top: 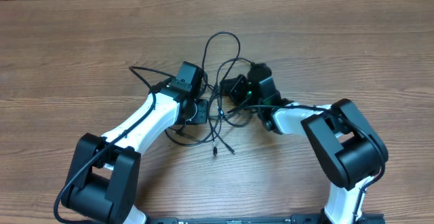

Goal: Untangle cables

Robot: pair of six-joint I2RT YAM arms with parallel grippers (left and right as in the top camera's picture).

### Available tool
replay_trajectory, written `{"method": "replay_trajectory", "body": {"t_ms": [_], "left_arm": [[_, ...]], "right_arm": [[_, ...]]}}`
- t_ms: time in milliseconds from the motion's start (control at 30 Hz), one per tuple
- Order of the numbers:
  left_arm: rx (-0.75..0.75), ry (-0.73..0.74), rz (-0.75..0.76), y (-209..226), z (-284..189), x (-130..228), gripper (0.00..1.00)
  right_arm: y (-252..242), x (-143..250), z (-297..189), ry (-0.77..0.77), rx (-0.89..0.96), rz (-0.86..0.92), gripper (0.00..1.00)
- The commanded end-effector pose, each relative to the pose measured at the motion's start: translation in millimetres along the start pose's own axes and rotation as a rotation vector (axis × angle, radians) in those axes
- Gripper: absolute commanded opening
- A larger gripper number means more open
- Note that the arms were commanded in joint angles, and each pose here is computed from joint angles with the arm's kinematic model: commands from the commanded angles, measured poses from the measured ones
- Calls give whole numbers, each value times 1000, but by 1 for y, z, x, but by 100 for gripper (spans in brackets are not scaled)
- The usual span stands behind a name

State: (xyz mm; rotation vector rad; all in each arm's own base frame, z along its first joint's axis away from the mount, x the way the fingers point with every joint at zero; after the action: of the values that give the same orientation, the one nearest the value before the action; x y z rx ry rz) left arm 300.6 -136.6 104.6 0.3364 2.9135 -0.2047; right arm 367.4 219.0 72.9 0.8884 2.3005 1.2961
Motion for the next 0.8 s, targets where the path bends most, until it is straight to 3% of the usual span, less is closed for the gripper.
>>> {"method": "replay_trajectory", "body": {"t_ms": [0,200,433,633,767], "left_arm": [[-8,19,-15,1,5,4,5],[-2,12,-15,1,5,3,4],[-1,11,-15,1,5,3,4],[-2,12,-15,1,5,3,4],[-2,12,-15,1,5,3,4]], "right_arm": [[27,-14,-19,207,-225,-115,4],[58,-33,-78,539,-597,-410,4],[70,-31,-133,733,-701,-658,4],[76,-31,-138,717,-704,-641,4],[79,-37,-142,719,-666,-522,4]]}}
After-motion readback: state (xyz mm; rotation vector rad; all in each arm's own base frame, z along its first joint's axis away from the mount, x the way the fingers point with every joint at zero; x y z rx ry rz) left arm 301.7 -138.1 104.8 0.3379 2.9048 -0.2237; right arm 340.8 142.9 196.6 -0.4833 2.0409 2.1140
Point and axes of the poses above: each gripper's point midway between its finger pads, its own z axis out along the fingers, its own y axis along the line the jaws close on, x = y × z, the point moved 8 cm from there along -z, back along the fingers, and after that the axes turned 9 degrees about z, right-handed, at the moved point
